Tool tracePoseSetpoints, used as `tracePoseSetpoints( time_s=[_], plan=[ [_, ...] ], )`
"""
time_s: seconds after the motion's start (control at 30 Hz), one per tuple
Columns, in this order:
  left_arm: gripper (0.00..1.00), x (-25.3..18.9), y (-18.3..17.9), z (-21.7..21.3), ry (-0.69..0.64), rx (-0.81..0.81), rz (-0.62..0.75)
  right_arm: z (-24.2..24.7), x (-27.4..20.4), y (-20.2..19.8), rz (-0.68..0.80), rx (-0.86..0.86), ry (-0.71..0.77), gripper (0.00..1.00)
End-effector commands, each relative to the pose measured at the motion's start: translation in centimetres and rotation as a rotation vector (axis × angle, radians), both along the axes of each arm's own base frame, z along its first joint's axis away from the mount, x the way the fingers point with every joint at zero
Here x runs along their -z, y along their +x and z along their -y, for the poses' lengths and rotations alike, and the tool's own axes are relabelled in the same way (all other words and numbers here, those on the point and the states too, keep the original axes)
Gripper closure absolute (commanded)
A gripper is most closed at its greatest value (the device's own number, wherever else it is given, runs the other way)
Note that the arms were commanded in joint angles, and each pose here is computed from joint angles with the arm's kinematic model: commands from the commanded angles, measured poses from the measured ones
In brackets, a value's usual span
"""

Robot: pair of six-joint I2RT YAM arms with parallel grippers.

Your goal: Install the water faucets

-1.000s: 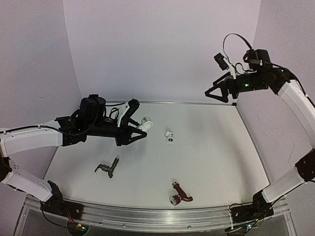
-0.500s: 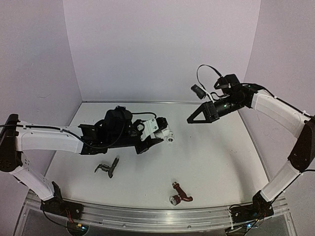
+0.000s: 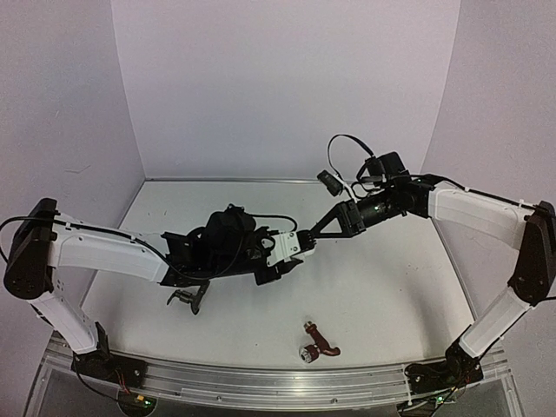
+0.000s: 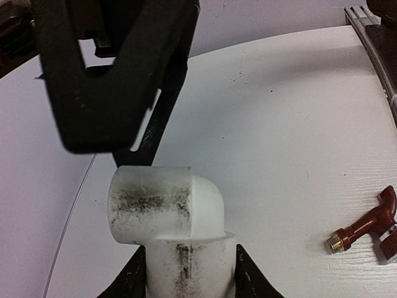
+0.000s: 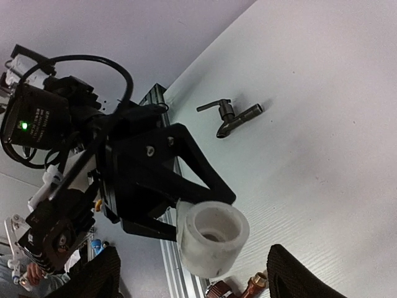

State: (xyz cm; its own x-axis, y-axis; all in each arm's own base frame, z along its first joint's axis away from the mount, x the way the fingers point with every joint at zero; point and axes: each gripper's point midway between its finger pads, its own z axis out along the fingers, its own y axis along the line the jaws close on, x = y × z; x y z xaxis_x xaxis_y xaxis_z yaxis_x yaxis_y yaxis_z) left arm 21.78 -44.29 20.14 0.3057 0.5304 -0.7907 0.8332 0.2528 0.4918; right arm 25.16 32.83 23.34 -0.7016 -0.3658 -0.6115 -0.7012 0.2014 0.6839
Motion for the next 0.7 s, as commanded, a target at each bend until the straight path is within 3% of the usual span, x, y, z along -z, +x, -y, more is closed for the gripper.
tracePoseSetpoints(
  time_s=[0.0,0.3,0.67],
  plan=[
    [0.72,-4.7,0.4,1.6,-0.119,-0.007,0.085,-1.5,-1.9,-0.1,0.046,-0.029,0.083,0.30],
    [0.72,-4.9,0.4,2.1,-0.131,-0.015,0.120,-2.5,-0.1,-1.9,0.000,-0.090,0.070,0.44],
    [0.72,-5.3,0.8,1.8,-0.146,-0.050,0.144,-2.5,0.5,-2.9,-0.021,-0.108,0.064,0.44]
  ],
)
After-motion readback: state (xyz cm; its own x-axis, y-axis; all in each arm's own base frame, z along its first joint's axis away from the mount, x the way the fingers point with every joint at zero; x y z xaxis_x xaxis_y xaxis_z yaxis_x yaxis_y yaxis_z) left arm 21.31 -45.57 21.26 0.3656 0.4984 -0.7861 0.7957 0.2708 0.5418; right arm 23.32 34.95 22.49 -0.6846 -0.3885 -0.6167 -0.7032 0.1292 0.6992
